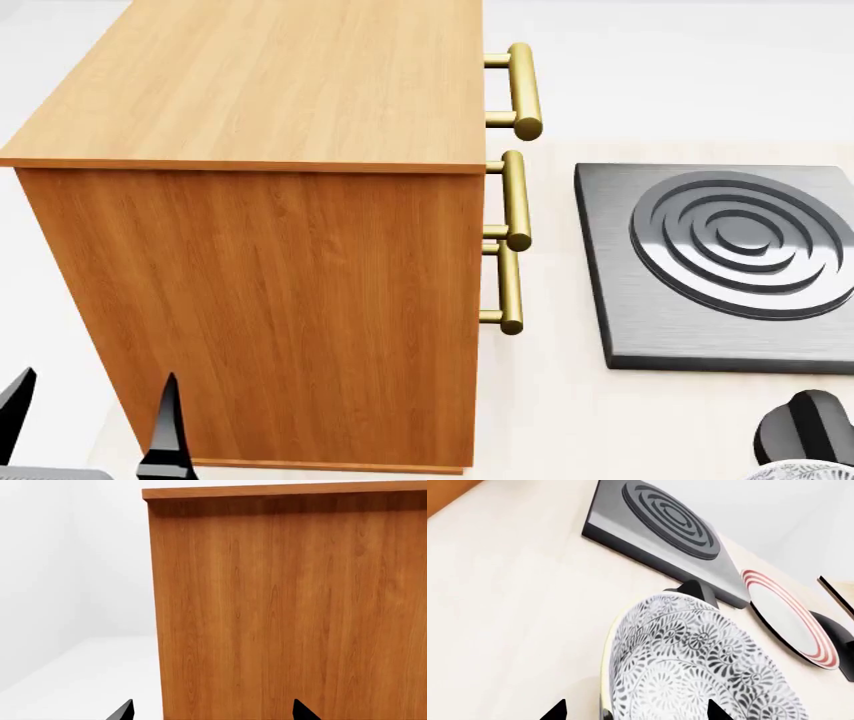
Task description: Put the bowl on the top of the cabinet.
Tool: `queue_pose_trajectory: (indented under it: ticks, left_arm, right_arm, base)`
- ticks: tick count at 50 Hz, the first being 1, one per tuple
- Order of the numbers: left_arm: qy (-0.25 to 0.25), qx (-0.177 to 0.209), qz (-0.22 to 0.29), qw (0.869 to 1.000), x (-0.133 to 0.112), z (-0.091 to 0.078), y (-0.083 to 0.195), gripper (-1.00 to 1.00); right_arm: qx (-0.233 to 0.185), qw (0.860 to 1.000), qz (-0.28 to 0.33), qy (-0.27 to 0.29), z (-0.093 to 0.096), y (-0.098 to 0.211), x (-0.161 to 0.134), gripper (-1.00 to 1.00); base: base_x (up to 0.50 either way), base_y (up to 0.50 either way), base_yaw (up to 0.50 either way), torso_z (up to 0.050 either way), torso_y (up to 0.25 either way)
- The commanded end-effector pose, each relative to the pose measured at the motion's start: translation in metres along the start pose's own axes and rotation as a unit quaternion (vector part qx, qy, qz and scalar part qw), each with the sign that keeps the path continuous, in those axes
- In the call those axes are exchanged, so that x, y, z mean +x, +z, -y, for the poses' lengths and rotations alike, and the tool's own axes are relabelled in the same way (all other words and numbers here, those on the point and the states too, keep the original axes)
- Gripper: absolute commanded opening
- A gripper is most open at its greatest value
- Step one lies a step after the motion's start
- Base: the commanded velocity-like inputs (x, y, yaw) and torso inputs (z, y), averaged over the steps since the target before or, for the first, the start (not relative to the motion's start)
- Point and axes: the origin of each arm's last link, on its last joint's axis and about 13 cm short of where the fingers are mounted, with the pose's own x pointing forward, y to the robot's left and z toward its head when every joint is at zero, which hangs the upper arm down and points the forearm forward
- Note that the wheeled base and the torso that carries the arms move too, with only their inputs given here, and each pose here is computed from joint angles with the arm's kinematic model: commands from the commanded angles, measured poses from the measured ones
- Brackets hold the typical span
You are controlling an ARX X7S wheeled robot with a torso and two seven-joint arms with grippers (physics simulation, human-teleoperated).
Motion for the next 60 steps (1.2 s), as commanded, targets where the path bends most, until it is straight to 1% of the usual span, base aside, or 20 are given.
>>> queue_pose_trajectory:
  ticks: [1,20,21,22,34,40,48,55,60]
  left_arm:
    - [0.000,0.000,0.000,1.000,0.000,0.000,-0.001,1.00]
    - [0.001,0.000,-0.001,1.000,0.000,-0.001,-0.001,1.00]
    - [0.001,0.000,-0.001,1.000,0.000,-0.001,-0.001,1.00]
    - [0.001,0.001,-0.001,1.000,0.000,-0.001,-0.001,1.00]
    - [0.001,0.001,0.000,1.000,-0.001,0.000,-0.001,1.00]
    - [0.001,0.001,0.000,1.000,-0.001,0.000,0.000,1.00]
    - [0.001,0.001,0.000,1.000,-0.002,-0.001,0.000,1.00]
    - [0.002,0.002,0.000,1.000,-0.002,-0.001,0.000,1.00]
    - [0.000,0.002,0.000,1.000,-0.001,0.000,-0.001,1.00]
  right_arm:
    - [0.002,1.000,-0.002,0.000,-0.001,-0.002,0.001,1.00]
    - [0.001,1.000,-0.005,0.001,-0.002,-0.004,0.002,1.00]
    - [-0.002,1.000,-0.005,-0.007,-0.002,-0.004,0.002,1.00]
    - [-0.001,1.000,0.000,-0.013,-0.001,-0.004,0.002,-1.00]
    - [-0.002,1.000,0.002,-0.004,-0.001,-0.003,0.001,-1.00]
    - [0.000,1.000,0.012,-0.005,0.002,0.005,-0.001,-1.00]
    - [0.004,0.998,0.062,-0.016,0.013,0.040,-0.006,-1.00]
    - [-0.004,0.996,0.086,-0.006,0.013,0.059,-0.006,-1.00]
    - [0.007,0.991,0.131,-0.016,0.027,0.092,-0.014,-1.00]
  base:
    - [0.00,0.00,0.00,0.000,0.000]
    - [0.00,0.00,0.00,0.000,0.000]
    - [0.00,0.00,0.00,0.000,0.000]
    - [0.00,0.00,0.00,0.000,0.000]
    - [0.00,0.00,0.00,0.000,0.000]
    - [0.00,0.00,0.00,0.000,0.000]
    - [0.00,0.00,0.00,0.000,0.000]
    - [0.00,0.00,0.00,0.000,0.000]
    - [0.00,0.00,0.00,0.000,0.002]
